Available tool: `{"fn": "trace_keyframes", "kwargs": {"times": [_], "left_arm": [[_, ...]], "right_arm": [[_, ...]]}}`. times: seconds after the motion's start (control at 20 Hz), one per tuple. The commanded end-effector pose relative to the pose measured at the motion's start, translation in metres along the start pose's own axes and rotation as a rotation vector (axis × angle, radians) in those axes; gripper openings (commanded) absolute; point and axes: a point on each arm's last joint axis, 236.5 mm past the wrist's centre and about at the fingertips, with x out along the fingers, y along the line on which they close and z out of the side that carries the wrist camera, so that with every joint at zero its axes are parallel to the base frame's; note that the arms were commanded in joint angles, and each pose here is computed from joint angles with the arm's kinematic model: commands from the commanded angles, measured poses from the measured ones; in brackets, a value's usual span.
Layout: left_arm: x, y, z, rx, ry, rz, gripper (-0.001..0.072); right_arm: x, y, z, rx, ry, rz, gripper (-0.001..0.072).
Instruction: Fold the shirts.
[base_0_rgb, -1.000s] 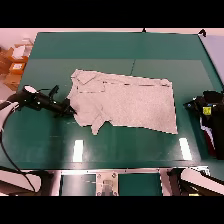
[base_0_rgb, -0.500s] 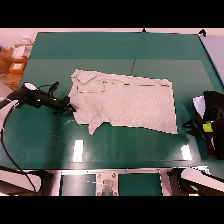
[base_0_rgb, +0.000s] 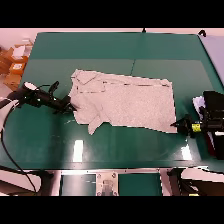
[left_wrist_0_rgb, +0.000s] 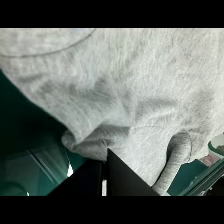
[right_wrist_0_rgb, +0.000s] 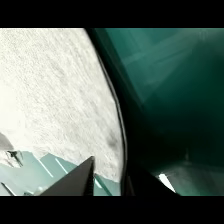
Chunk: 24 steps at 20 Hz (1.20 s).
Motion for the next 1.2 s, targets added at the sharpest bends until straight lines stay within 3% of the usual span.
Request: {"fn": "trace_keyframes", "kwargs": {"times": [0.0,0.05,0.25,0.45,0.65,0.8,0.95,1.15], "left_arm": [[-0.001,-0.008,0.003,0.000,-0.010,-0.030,0.0022],[-0.004,-0.019,0.004,0.043,-0.010,-0.067,0.0022],[-0.067,-0.094,0.012,0.247,-0.069,-0.149,0.0019],[-0.222,-0.232,-0.002,0.646,-0.501,-0.127,0.0021],[-0.396,-0.367,-0.112,1.022,-1.085,-0.118,0.0022],[-0.476,-0.414,-0.218,1.186,-1.412,-0.113,0.0021],[-0.507,-0.413,-0.266,1.204,-1.577,-0.030,0.0021],[-0.480,-0.340,-0.188,0.922,-1.400,0.201,0.0021]], "right_arm": [[0.005,0.006,0.005,-0.036,-0.013,0.033,0.0150],[0.005,0.017,0.004,-0.053,-0.009,0.074,0.0009],[-0.041,0.106,0.012,-0.188,-0.037,0.343,0.0012],[-0.187,0.257,0.002,-0.579,-0.388,0.553,0.0012],[-0.336,0.377,-0.096,-0.973,-0.899,0.531,0.0012],[-0.408,0.422,-0.186,-1.145,-1.266,0.484,0.0012],[-0.440,0.427,-0.224,-1.145,-1.501,0.390,0.0012],[-0.416,0.400,-0.177,-1.038,-1.403,0.348,0.0013]]}}
